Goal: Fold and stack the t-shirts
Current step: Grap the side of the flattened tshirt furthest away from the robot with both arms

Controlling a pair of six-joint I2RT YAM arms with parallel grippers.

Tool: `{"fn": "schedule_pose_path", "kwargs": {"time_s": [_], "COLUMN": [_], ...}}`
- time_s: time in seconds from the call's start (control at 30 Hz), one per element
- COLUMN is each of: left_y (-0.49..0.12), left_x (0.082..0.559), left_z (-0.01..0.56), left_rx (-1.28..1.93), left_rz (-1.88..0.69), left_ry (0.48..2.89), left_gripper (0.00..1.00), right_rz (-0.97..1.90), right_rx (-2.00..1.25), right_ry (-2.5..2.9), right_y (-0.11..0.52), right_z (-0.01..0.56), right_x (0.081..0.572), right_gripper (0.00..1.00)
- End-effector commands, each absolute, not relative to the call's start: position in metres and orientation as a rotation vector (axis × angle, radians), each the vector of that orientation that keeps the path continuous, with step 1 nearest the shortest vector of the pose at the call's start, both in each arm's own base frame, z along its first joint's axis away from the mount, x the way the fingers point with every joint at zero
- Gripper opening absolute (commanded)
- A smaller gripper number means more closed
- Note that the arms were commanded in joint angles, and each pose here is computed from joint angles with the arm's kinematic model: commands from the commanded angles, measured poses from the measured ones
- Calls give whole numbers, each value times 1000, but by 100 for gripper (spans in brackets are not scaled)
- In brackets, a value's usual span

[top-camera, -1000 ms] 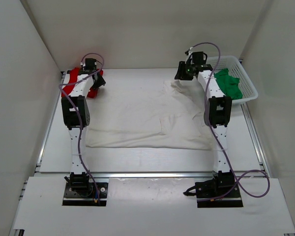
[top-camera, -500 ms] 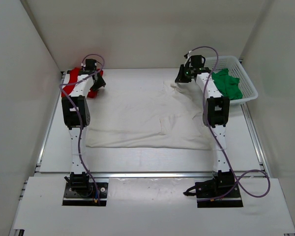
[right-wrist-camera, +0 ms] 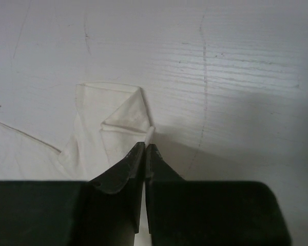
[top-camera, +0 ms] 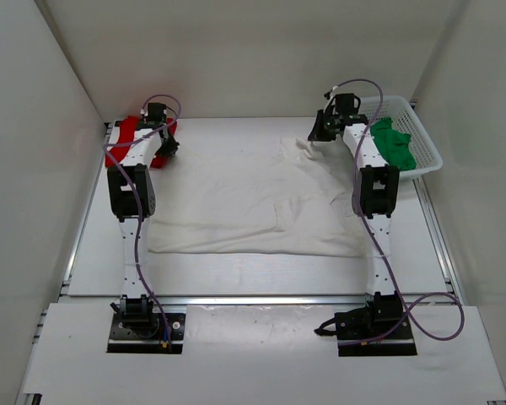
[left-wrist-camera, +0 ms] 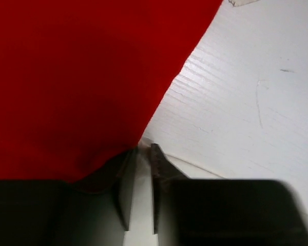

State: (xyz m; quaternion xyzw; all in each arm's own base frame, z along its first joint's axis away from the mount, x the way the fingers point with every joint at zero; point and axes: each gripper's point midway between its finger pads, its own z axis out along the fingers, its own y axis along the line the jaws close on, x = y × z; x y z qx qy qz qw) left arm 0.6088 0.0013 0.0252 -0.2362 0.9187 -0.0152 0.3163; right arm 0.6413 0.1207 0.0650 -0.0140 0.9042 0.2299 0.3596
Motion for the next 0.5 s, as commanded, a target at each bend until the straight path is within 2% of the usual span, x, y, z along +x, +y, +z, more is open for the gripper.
{"fn": "schedule_pose_path", "kwargs": {"time_s": [0.0, 0.1, 0.13, 0.37, 0.47], "left_y": [2, 5, 6, -18, -27], "left_x": [608, 609, 610, 605, 588], "left_z": [38, 44, 50, 96, 113], "left_rx": [-599, -601, -598, -530, -505], "left_rz": [-17, 8, 7, -85, -111], "left_ry": [2415, 2404, 2396, 2352, 2329], "left_gripper": [20, 3, 1, 0, 0], "right_rz": [559, 564, 551, 561, 545], "right_rx": [-90, -103, -92, -144, -160], "right_ry": [2184, 2206, 2198, 2268, 2246], "right_y": [118, 120, 113, 104, 94], "right_z": [148, 145, 153, 181, 222], "right_x": [649, 644, 644, 607, 585], "right_gripper": [2, 0, 0, 0, 0]}}
